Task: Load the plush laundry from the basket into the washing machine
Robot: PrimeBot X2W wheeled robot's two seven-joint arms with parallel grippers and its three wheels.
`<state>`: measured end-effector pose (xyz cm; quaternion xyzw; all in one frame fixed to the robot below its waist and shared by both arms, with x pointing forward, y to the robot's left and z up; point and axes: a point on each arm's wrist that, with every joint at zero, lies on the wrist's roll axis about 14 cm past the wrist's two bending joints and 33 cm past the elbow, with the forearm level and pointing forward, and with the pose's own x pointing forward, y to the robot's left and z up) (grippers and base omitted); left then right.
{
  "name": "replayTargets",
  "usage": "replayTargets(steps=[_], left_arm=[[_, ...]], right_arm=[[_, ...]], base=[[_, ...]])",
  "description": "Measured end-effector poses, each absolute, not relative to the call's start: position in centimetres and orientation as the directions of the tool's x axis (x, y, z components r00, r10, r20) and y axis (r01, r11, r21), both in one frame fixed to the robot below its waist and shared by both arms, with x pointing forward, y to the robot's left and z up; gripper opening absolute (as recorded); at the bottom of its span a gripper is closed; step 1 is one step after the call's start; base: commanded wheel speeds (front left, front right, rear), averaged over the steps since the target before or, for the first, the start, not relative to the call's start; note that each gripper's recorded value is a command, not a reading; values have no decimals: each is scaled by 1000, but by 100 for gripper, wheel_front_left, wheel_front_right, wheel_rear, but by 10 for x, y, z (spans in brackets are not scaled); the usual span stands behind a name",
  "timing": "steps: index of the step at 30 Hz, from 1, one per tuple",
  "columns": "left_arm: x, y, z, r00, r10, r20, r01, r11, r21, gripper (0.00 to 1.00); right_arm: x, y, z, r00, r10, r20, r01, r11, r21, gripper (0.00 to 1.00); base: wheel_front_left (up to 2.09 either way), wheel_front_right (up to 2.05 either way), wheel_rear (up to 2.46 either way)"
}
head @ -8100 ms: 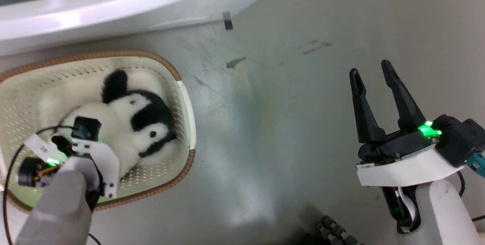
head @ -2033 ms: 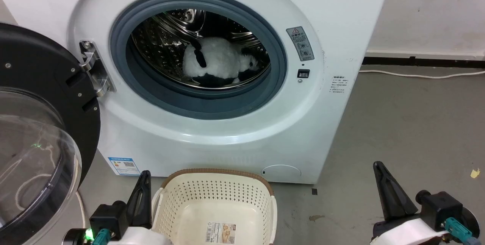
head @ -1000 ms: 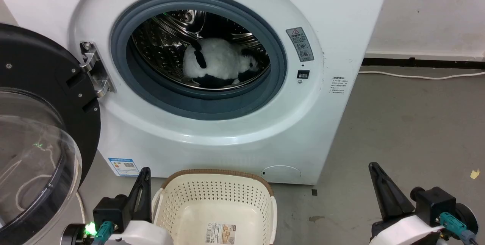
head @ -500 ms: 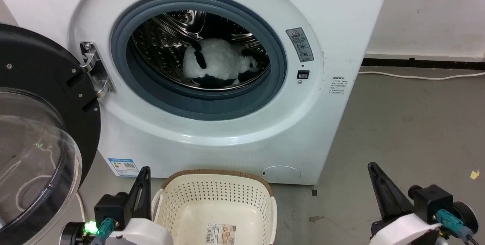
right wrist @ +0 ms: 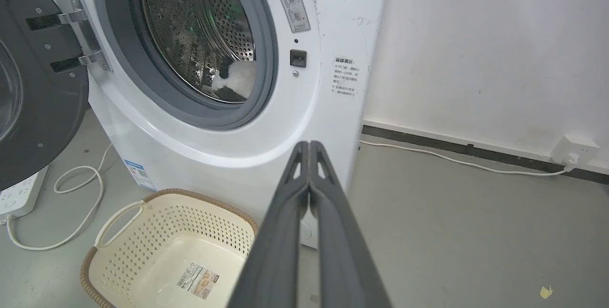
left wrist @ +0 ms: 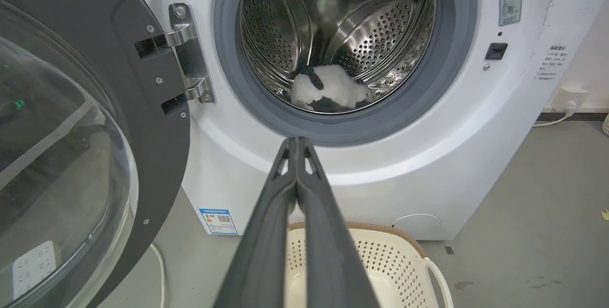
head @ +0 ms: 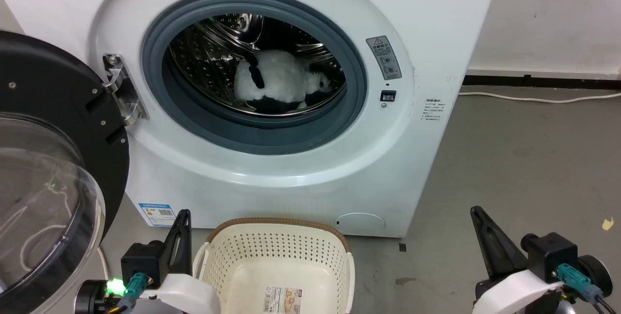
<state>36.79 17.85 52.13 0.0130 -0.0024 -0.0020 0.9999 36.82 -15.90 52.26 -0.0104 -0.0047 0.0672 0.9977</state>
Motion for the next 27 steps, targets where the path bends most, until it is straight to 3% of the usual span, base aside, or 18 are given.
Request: replayTargets(steps=[27], left_arm=[[369, 179, 521, 1000, 4, -19, -3, 999, 42, 0]], right_arm=[[369, -160, 522, 991, 132, -22, -133, 990, -42, 0]], base=[[0, 0, 0]])
